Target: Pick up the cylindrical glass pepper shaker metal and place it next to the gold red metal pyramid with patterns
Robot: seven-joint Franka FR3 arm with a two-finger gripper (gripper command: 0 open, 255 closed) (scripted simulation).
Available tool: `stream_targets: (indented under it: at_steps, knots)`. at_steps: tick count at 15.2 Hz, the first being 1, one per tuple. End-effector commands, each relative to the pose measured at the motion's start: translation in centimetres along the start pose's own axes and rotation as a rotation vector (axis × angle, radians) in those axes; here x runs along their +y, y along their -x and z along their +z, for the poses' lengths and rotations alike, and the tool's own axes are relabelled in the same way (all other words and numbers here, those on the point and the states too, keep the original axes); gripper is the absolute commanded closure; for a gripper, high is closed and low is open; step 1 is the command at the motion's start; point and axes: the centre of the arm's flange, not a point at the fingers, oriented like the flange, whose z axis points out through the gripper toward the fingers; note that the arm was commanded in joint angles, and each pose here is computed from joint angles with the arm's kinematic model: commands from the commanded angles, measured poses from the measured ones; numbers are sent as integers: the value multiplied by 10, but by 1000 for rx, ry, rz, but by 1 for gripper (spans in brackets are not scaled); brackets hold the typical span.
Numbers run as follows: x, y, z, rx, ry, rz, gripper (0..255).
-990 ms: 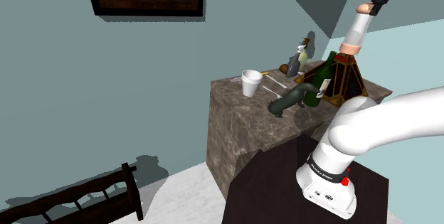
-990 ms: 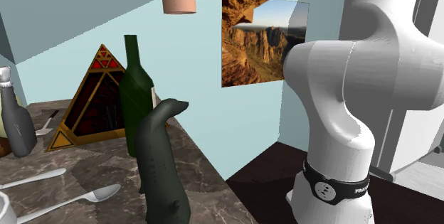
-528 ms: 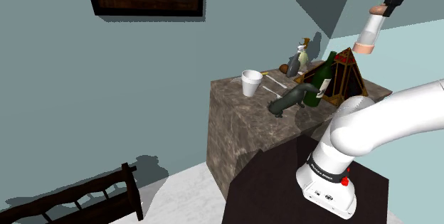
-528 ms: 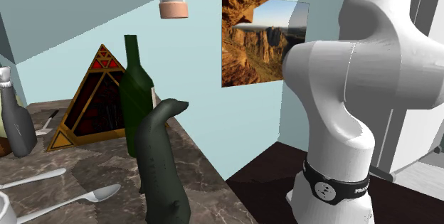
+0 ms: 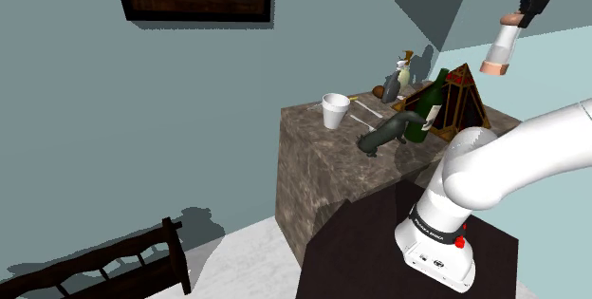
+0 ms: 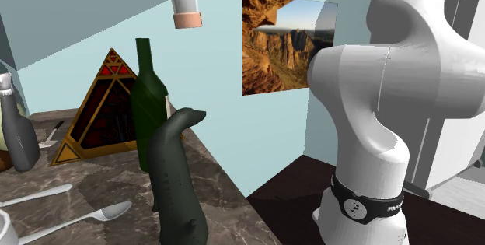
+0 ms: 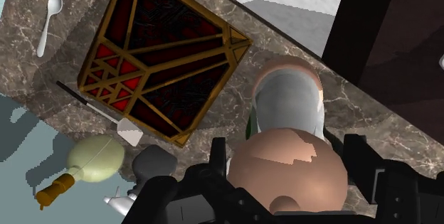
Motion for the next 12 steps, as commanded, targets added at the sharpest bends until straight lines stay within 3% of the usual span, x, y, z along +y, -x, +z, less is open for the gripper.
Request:
stream_targets:
  at_steps: [1,12]
  knots:
    - [0,0,10,0,1,0,255]
    - [-9,0,68,0,1,0,255]
